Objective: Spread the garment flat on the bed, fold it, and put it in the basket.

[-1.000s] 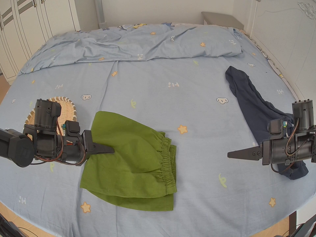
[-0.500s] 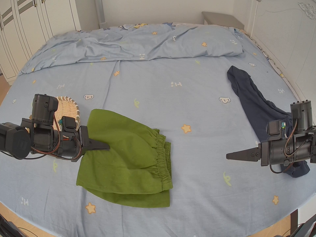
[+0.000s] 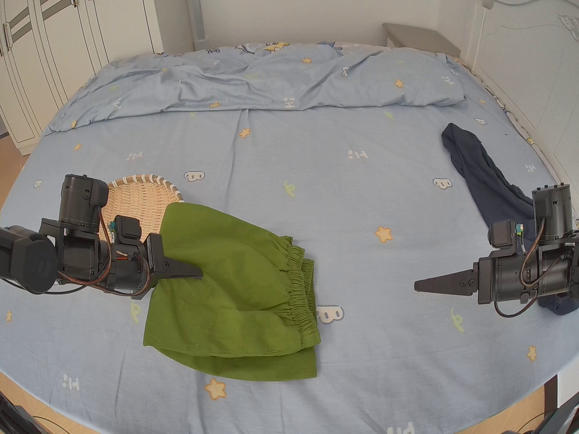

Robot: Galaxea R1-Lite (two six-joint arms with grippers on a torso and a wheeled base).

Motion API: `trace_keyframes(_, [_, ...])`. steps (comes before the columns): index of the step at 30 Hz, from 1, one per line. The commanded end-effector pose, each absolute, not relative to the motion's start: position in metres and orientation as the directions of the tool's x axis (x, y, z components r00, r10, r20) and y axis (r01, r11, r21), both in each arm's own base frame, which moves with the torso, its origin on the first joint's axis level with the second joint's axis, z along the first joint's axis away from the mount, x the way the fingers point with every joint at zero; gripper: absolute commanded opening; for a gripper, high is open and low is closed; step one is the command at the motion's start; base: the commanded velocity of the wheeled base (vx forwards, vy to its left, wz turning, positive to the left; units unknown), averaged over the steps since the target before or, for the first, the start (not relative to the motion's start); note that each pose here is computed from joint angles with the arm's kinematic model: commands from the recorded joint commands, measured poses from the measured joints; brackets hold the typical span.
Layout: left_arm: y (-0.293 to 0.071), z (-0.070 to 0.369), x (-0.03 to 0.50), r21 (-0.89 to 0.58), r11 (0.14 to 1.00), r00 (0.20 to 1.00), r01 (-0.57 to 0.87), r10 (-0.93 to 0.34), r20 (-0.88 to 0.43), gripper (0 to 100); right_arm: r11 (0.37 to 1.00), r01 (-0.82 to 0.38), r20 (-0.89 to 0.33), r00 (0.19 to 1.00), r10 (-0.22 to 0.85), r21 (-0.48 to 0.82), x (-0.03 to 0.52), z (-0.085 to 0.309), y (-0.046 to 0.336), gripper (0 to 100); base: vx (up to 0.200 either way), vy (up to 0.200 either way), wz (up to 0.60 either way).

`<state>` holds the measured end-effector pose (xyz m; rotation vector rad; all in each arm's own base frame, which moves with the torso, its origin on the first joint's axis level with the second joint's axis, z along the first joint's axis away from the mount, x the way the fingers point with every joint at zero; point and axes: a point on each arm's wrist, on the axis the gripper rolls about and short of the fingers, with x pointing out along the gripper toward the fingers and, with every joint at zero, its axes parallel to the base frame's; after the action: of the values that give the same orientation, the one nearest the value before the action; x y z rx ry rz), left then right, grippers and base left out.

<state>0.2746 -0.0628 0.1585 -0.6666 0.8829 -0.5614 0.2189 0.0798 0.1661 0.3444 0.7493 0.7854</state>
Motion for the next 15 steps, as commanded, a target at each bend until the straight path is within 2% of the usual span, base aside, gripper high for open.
trace_keyframes(1, [-0.064,0.157,0.274,-0.726,0.667,0.515,0.168,-0.687,-0.512,0,0.67,-0.51,-0.476,0.472,0.742,0.539,0.219,0.166,0.08,100,0.0,0.2,0.0])
trace_keyframes(5, [-0.067,0.156,0.27,-0.725,0.666,0.503,0.175,-0.694,-0.516,0,0.672,-0.51,-0.474,0.477,0.74,0.537,0.219,0.167,0.079,100,0.0,0.2,0.0])
trace_keyframes(10, [-0.072,0.155,0.264,-0.71,0.674,0.488,0.205,-0.699,-0.523,0,0.673,-0.51,-0.473,0.48,0.739,0.536,0.219,0.167,0.078,100,0.0,0.0,0.0])
trace_keyframes(15, [-0.106,0.167,0.236,-0.621,0.689,0.442,0.374,-0.721,-0.534,0,0.678,-0.506,-0.473,0.486,0.735,0.534,0.218,0.168,0.077,100,0.0,0.0,0.0])
